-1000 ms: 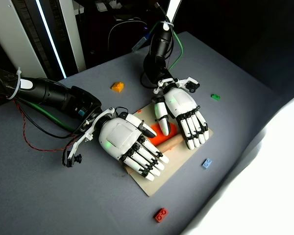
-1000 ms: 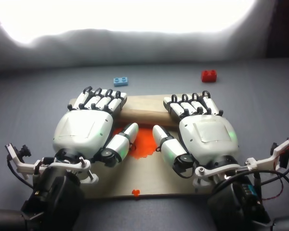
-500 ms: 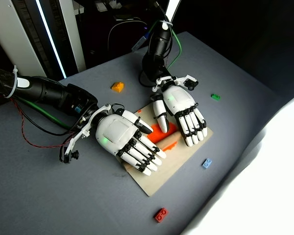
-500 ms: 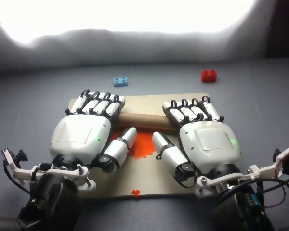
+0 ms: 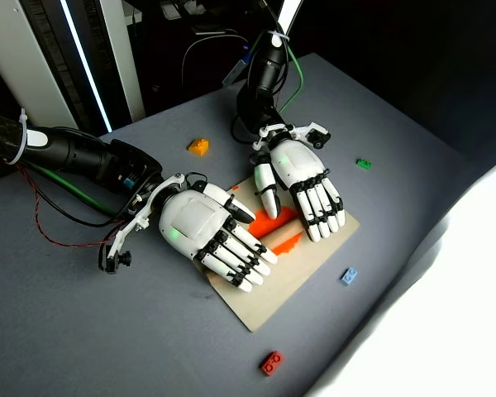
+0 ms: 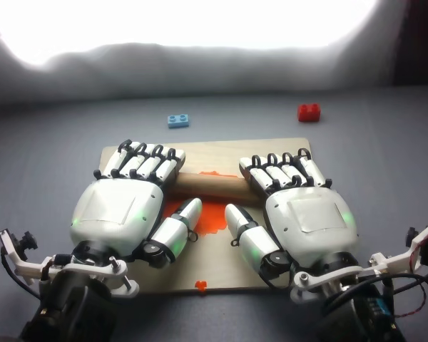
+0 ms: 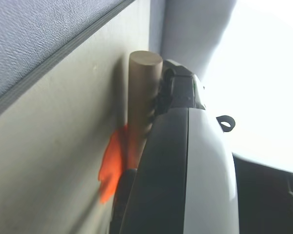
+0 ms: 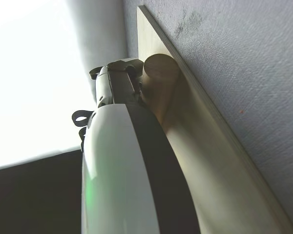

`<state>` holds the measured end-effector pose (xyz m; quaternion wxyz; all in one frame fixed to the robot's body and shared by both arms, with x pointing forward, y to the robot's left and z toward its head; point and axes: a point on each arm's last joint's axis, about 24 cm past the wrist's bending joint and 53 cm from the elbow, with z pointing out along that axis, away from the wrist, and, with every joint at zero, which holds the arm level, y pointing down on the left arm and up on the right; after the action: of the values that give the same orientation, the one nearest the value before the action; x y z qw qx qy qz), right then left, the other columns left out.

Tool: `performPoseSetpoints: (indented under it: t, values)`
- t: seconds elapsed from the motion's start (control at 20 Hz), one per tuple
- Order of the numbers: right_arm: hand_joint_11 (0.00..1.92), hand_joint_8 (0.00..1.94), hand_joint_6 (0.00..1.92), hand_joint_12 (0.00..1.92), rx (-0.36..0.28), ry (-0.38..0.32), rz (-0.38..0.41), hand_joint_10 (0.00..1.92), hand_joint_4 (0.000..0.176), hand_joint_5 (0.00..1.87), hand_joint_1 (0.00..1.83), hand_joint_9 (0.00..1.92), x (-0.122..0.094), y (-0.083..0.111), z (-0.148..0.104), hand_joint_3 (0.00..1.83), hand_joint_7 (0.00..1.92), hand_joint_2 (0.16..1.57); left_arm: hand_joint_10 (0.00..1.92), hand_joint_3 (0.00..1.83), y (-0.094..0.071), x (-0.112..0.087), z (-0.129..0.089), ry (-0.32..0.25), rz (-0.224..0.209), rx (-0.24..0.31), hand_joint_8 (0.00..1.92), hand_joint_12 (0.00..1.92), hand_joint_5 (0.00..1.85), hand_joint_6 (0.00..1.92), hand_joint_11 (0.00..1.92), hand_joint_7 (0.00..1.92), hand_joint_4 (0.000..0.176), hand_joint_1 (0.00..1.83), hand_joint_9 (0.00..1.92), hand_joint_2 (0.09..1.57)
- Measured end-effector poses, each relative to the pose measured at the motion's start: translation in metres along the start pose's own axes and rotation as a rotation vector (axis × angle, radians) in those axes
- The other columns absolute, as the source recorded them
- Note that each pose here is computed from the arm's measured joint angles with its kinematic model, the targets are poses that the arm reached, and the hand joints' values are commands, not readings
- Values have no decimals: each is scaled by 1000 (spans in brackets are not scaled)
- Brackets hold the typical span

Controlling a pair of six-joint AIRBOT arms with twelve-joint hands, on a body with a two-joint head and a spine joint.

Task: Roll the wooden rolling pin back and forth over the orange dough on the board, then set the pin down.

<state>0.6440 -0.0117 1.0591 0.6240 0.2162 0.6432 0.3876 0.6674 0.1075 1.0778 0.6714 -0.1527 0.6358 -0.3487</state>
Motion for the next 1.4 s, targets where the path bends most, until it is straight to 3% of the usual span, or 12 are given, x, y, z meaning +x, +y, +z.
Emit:
performPoseSetpoints:
  t: [0.1, 0.2, 0.3, 0.45, 0.55, 0.7, 0.8, 0.95, 1.05, 1.15, 1.3, 1.4]
  values:
    - [0, 5, 2, 797, 0, 1, 2, 6, 0, 375, 0, 382, 0, 1, -1, 0, 441, 1533, 0, 0, 0, 0, -2, 2, -1, -1, 1, 418, 275, 0, 0, 335, 0, 0, 259, 1535]
    - [0, 6, 6, 851, -1, 3, 0, 10, 0, 390, 0, 399, 1, 0, -2, 0, 454, 1532, 8, 1, -1, 1, -3, 4, 0, 3, 6, 534, 295, 7, 0, 361, 0, 0, 285, 1540]
    - [0, 9, 12, 801, -2, 6, 1, 11, 0, 383, 0, 381, 2, 1, -4, 0, 438, 1527, 11, 0, -1, 1, -3, 5, 3, 5, 8, 421, 275, 3, 0, 337, 0, 0, 258, 1535]
    - [0, 8, 12, 823, -5, 11, 2, 11, 0, 379, 0, 389, 3, 1, -7, 0, 438, 1526, 14, 0, -2, 1, -4, 8, 1, 7, 7, 587, 316, 9, 0, 381, 0, 0, 306, 1536]
    - [0, 7, 8, 829, -10, 11, -1, 10, 0, 379, 0, 394, 4, 2, -9, 0, 446, 1526, 3, 0, -2, 1, -5, 9, -1, 6, 6, 471, 284, 7, 0, 351, 0, 0, 277, 1536]
    - [0, 1, 6, 834, -11, 15, 0, 6, 0, 377, 0, 388, 5, 3, -11, 0, 438, 1529, 10, 0, -2, 0, -9, 14, 4, 6, 7, 625, 326, 13, 0, 392, 0, 0, 320, 1538]
    - [0, 2, 3, 802, -12, 18, 0, 4, 0, 372, 0, 386, 6, 3, -13, 0, 438, 1529, 5, 0, -2, 0, -12, 17, 6, 8, 4, 515, 319, 5, 0, 375, 0, 0, 296, 1536]
    - [0, 3, 3, 828, -24, 24, -5, 7, 0, 365, 0, 398, 8, 5, -16, 0, 440, 1529, 8, 0, 0, 0, -16, 22, 14, 9, 3, 573, 325, 4, 0, 382, 0, 0, 311, 1536]
    - [0, 1, 6, 811, -28, 25, -5, 1, 0, 375, 0, 384, 8, 6, -17, 0, 429, 1525, 3, 0, 0, 0, -17, 22, 14, 8, 2, 431, 292, 4, 0, 340, 0, 0, 264, 1532]
    - [0, 2, 11, 823, -29, 26, -6, 2, 0, 394, 0, 386, 8, 6, -18, 0, 433, 1523, 11, 1, 1, 1, -19, 23, 17, 7, 7, 553, 331, 12, 0, 377, 0, 0, 302, 1536]
    - [0, 3, 10, 762, -37, 32, -6, 5, 0, 399, 0, 367, 10, 8, -21, 0, 421, 1521, 5, 2, 0, 2, -21, 25, 25, 13, 0, 539, 317, 3, 0, 363, 0, 0, 293, 1541]
    - [0, 11, 13, 845, -36, 32, -6, 15, 0, 410, 0, 397, 10, 8, -21, 1, 451, 1527, 6, 1, -1, 2, -22, 26, 31, 15, 4, 557, 323, 5, 0, 378, 0, 0, 301, 1538]
